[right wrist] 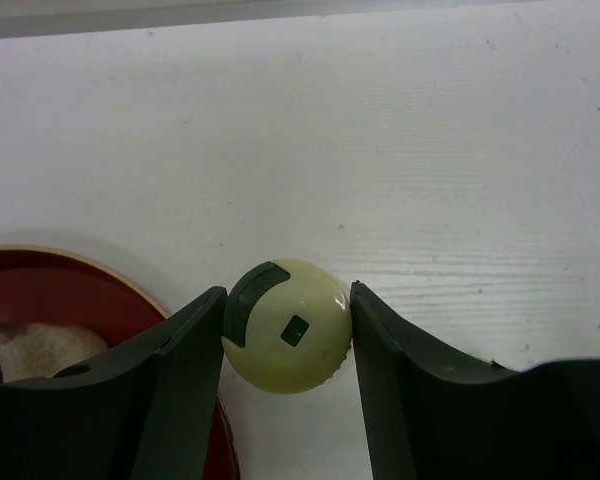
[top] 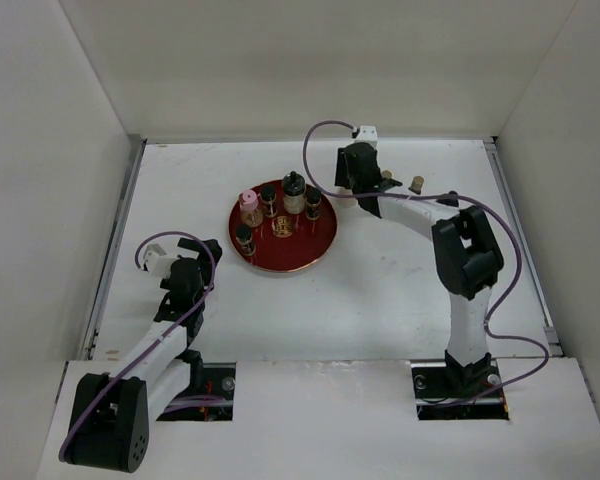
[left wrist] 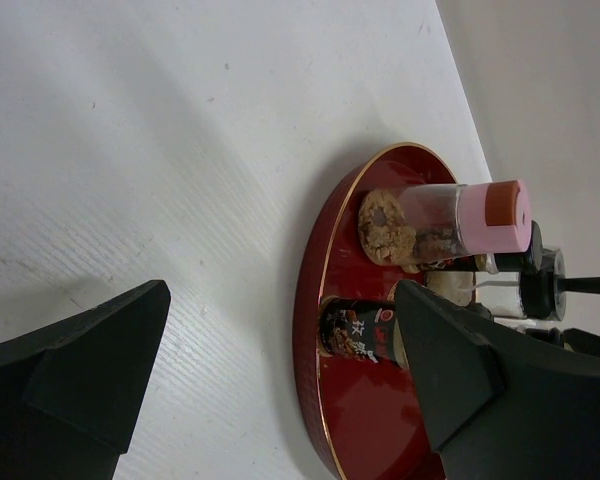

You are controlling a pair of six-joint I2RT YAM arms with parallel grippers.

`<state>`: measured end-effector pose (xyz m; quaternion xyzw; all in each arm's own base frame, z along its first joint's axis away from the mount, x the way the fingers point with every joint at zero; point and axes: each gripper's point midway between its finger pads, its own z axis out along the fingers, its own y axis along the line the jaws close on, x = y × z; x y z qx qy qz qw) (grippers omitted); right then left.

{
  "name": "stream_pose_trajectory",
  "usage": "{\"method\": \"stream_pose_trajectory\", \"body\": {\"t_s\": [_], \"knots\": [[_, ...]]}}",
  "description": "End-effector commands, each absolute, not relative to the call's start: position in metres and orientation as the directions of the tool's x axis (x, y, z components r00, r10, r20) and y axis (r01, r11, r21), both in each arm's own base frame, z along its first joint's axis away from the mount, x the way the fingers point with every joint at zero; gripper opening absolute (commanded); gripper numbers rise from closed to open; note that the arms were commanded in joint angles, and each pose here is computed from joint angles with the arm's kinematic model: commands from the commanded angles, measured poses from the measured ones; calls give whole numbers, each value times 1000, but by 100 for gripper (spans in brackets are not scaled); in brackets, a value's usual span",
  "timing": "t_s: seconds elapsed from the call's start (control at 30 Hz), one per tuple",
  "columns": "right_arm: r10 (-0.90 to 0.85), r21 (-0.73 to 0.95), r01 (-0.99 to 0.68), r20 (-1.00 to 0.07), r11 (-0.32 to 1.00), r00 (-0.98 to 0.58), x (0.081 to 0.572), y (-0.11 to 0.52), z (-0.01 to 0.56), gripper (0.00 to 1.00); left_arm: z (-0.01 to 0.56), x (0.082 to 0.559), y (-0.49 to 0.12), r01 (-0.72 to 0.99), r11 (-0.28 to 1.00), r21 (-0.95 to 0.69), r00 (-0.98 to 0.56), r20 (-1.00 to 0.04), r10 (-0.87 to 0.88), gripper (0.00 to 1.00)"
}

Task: Organize the condiment bottles

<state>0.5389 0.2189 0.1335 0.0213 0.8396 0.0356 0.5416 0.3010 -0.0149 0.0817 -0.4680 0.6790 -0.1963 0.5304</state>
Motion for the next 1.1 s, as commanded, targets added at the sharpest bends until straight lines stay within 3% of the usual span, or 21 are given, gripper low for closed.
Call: {"method": "stream_pose_trajectory", "body": {"t_s": [0.0,0.2,0.5,0.73,1.07], "knots": [[194,203,-46,-970,978,-144,524,227,263,45,95,308,-17,-386,490,-782,17,-537,-843,100],[187,192,-144,-981,971,-47,461,245,321,45,94,309,-19,-387,495,-778,9,-540,-842,100],[215,253,-405,-967,879,-137,386,349,297,45,95,309,-20,-383,495,-780,7,-539,-843,100],[156,255,-475,-959,843,-238,379,419,238,45,96,309,-20,-376,498,-782,9,-540,-842,100],[126,250,-452,-950,857,-286,390,442,186,46,96,309,-20,-379,498,-779,10,-542,-840,100]]}}
